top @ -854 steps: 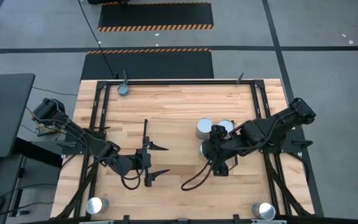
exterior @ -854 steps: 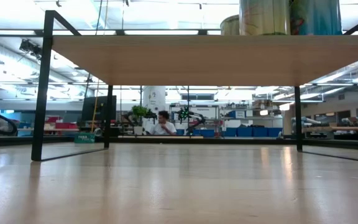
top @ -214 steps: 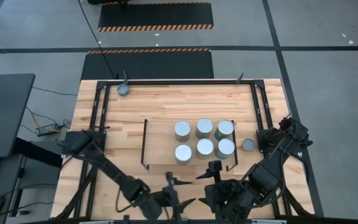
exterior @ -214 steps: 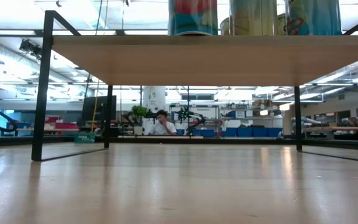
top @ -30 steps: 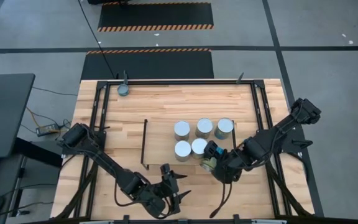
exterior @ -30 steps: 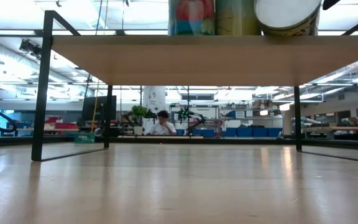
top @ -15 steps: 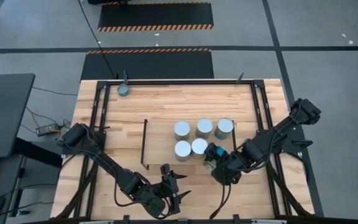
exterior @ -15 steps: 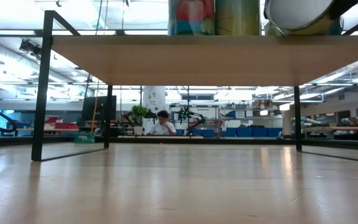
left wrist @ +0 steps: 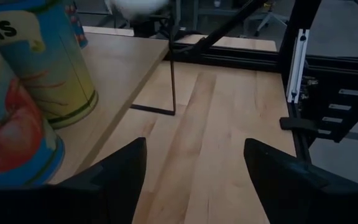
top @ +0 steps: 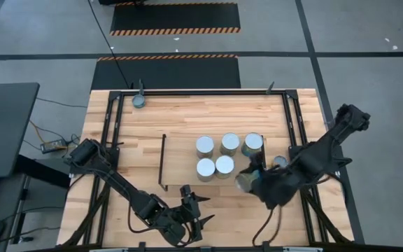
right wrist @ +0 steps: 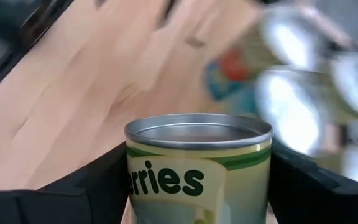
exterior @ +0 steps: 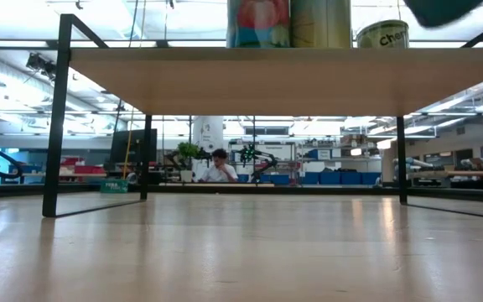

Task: Pick and place cans onto a shelf
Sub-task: Adjust the canned goods on the shelf

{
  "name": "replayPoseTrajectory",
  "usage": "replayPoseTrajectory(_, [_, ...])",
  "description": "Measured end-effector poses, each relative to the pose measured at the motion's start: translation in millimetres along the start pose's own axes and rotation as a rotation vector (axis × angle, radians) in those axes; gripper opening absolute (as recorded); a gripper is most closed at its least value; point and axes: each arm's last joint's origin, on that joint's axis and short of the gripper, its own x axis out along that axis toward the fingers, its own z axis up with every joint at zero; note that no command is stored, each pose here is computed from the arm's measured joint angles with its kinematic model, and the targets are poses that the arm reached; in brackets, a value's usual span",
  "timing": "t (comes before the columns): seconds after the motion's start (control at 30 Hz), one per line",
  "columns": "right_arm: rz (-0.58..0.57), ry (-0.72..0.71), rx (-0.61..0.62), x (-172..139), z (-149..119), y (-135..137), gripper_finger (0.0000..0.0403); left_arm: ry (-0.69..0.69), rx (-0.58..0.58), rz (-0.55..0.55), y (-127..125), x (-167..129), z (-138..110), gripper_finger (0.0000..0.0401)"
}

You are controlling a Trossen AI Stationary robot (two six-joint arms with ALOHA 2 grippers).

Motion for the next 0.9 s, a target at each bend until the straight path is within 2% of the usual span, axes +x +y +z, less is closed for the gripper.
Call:
replayPoseTrajectory(0.1, [-0.103,-0.081,0.118,-19.7,-5.5,-1.9,0.031,-0.002,-0.001,-0.003,-0.9,-0.9,-0.2,0.0274])
replayPoseTrajectory(0.2, [-0.206,-0.154,0.246,-25.0,-21.0,4.4,0.031,-0.008,-0.005,-0.012,-2.8,-2.7,0.0,0.0274])
replayPoseTrajectory(0.4, [-0.363,-0.361,0.434,-10.0,-48.5,27.9,0.031,-0.041,0.028,-0.034,-6.6,-5.0,3.6,0.0274])
replayPoseTrajectory(0.6, [-0.491,-0.485,0.573,10.4,-68.1,42.3,0.031,-0.07,0.017,-0.059,-8.8,-5.3,8.0,0.0274])
replayPoseTrajectory(0.7, [-0.542,-0.52,0.633,18.2,-82.3,49.1,0.031,-0.076,0.013,-0.065,-9.2,-5.3,8.9,0.0274])
replayPoseTrajectory(0.83, [-0.546,-0.576,0.747,26.5,-96.1,54.7,0.0311,-0.075,0.015,-0.066,-9.3,-5.5,8.9,0.0274])
replayPoseTrajectory(0.9, [-0.543,-0.579,0.75,31.4,-102.1,57.2,0.0311,-0.075,0.015,-0.065,-9.1,-5.4,8.9,0.0274])
